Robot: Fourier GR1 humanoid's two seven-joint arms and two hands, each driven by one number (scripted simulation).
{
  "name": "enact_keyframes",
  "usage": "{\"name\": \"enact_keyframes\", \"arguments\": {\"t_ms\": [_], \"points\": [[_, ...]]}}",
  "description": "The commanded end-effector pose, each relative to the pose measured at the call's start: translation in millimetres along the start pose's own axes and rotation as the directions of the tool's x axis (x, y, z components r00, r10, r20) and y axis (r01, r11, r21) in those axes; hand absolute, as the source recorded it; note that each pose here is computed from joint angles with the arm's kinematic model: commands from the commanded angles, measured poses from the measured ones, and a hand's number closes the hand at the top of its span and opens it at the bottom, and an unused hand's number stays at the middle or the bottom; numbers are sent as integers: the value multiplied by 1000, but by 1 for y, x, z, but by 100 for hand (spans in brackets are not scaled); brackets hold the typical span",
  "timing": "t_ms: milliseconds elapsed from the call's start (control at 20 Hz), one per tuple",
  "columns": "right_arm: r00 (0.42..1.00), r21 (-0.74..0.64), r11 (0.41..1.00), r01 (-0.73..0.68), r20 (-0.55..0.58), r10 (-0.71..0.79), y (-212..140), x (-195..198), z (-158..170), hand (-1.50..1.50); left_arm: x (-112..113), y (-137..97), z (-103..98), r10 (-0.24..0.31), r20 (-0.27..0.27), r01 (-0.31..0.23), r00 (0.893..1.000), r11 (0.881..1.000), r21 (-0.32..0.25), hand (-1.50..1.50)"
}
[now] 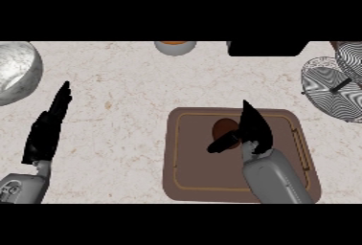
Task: Pick the cupcake from the tray and place it in the tiered basket
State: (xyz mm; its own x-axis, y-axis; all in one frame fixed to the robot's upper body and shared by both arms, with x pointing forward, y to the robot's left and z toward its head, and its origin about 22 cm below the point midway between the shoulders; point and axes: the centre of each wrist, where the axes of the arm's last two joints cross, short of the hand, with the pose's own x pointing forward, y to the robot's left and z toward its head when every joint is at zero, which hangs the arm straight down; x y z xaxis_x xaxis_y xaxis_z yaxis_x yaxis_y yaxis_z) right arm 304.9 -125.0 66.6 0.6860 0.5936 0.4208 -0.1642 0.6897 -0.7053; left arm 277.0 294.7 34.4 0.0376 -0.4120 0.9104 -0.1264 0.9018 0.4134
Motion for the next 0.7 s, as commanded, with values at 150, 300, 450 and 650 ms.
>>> {"name": "enact_keyframes", "arguments": {"t_ms": [150,300,450,650], "points": [[980,25,1000,8,-197,-3,17,20,4,-150,4,14,-9,0,-3,0,1000,1000,4,0],[981,50,999,20,-194,-10,11,18,-13,-150,5,6,-6,6,6,-5,1000,1000,-24,0],[976,80,997,17,-216,0,24,1,-5,-150,2,4,2,7,2,-7,1000,1000,-1,0],[988,218,974,-57,-131,87,20,23,-1,150,-13,9,-5,7,-1,-7,1000,1000,-10,0]]}}
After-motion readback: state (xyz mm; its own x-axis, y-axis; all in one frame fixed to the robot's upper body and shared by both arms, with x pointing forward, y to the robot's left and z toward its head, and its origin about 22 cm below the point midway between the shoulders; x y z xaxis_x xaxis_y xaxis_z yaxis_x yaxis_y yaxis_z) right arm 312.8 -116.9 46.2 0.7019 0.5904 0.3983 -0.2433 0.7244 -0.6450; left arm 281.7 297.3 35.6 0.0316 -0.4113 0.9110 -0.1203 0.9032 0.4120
